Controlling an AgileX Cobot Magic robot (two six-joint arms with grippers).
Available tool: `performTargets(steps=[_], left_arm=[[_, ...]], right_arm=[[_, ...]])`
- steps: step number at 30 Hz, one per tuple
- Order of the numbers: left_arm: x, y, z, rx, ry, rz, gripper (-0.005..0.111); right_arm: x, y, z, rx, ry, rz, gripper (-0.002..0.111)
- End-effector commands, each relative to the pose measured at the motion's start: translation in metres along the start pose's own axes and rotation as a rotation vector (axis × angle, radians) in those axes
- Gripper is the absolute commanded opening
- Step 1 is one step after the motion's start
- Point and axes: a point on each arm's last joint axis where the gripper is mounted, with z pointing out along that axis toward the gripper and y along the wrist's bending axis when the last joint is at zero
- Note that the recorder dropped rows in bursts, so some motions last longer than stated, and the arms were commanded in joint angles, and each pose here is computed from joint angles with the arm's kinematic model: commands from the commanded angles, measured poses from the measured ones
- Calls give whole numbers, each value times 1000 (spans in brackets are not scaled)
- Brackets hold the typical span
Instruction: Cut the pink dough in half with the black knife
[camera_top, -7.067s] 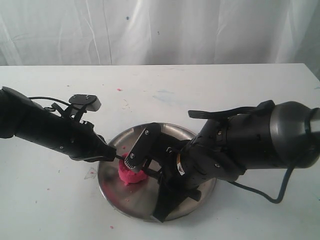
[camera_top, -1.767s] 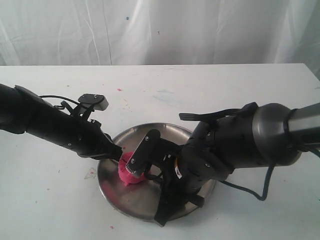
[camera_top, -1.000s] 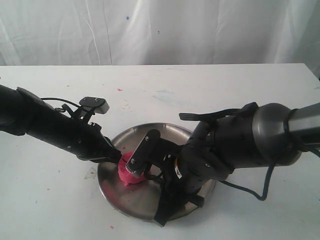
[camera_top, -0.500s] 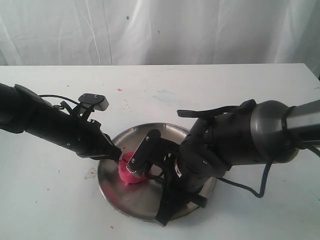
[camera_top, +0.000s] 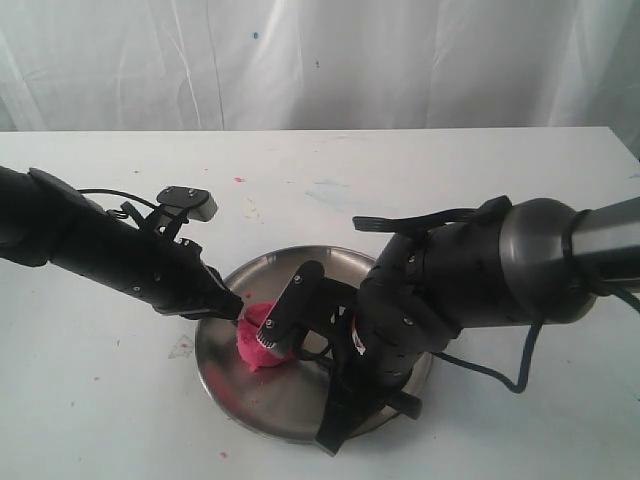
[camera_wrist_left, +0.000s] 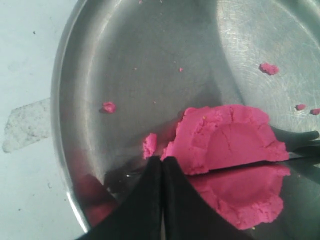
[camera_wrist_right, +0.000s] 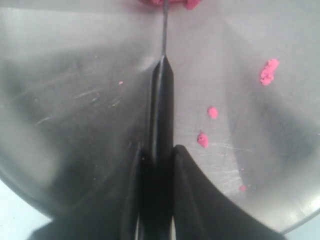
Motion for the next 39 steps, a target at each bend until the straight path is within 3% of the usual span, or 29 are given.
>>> performTargets(steps=[1,39], left_arm=[[0,-5,-1,17,0,5,0],[0,-5,-1,17,0,5,0]], right_arm=[[0,-1,-1,6,4,-4,5],[1,-4,-1,3,139,-47,5]])
